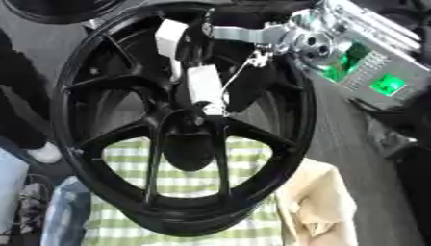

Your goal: Pull the pin out of the wheel hub.

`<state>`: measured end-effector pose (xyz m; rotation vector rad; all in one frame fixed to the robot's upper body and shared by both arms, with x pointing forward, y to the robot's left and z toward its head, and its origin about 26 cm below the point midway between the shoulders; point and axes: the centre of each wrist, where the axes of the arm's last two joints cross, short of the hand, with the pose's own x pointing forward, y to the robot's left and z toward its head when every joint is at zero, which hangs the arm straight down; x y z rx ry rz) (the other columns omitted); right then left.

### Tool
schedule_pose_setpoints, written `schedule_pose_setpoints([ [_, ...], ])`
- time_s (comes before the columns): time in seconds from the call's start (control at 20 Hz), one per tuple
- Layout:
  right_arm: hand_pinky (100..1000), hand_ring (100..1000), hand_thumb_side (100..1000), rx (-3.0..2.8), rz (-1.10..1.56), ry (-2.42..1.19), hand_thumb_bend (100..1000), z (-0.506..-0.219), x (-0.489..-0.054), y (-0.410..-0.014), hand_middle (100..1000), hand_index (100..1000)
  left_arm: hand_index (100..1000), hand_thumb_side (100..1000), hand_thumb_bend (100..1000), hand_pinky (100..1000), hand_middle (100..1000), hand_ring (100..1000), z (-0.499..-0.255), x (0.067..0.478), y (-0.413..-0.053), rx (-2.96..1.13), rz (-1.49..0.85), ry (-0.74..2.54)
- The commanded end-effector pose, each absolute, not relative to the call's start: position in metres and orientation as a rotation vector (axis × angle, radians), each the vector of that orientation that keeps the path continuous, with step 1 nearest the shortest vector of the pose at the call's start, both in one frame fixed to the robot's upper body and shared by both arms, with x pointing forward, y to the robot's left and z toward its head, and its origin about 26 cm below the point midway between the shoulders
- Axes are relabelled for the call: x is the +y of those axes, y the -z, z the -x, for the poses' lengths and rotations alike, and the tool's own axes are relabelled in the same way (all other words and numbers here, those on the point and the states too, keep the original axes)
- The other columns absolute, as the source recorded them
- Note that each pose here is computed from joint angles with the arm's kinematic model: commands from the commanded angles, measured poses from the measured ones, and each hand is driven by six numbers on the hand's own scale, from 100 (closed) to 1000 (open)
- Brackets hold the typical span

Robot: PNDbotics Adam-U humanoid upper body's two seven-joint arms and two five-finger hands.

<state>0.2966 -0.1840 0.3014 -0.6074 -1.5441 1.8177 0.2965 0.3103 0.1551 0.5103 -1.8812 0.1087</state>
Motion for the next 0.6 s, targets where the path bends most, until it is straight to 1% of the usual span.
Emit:
schedule_pose_setpoints([
  [0.05, 826, 783, 323, -1.574, 0.673, -1.799, 441, -0.294, -0.1889, -0.3103, 726, 819, 763, 745, 272, 792, 730, 720, -0.2954, 0.3124, -0.1597, -1.897, -0.526, -0.104],
  [0.3, 825, 784, 314, -1.564, 0.678, -1.787, 429, -0.2944, -0.1899, -0.3084, 732, 821, 763, 738, 264, 793, 730, 721, -0.2954, 0.3128, -0.1594, -1.897, -0.529, -0.11],
  [0.35, 825, 784, 323, -1.563, 0.679, -1.786, 439, -0.2944, -0.19, -0.3083, 731, 821, 762, 745, 273, 793, 730, 721, -0.2954, 0.3129, -0.1592, -1.896, -0.53, -0.111],
  [0.6, 822, 773, 327, -1.547, 0.684, -1.782, 430, -0.2947, -0.1909, -0.3062, 707, 804, 761, 746, 271, 794, 730, 721, -0.2954, 0.3129, -0.1588, -1.896, -0.531, -0.114],
])
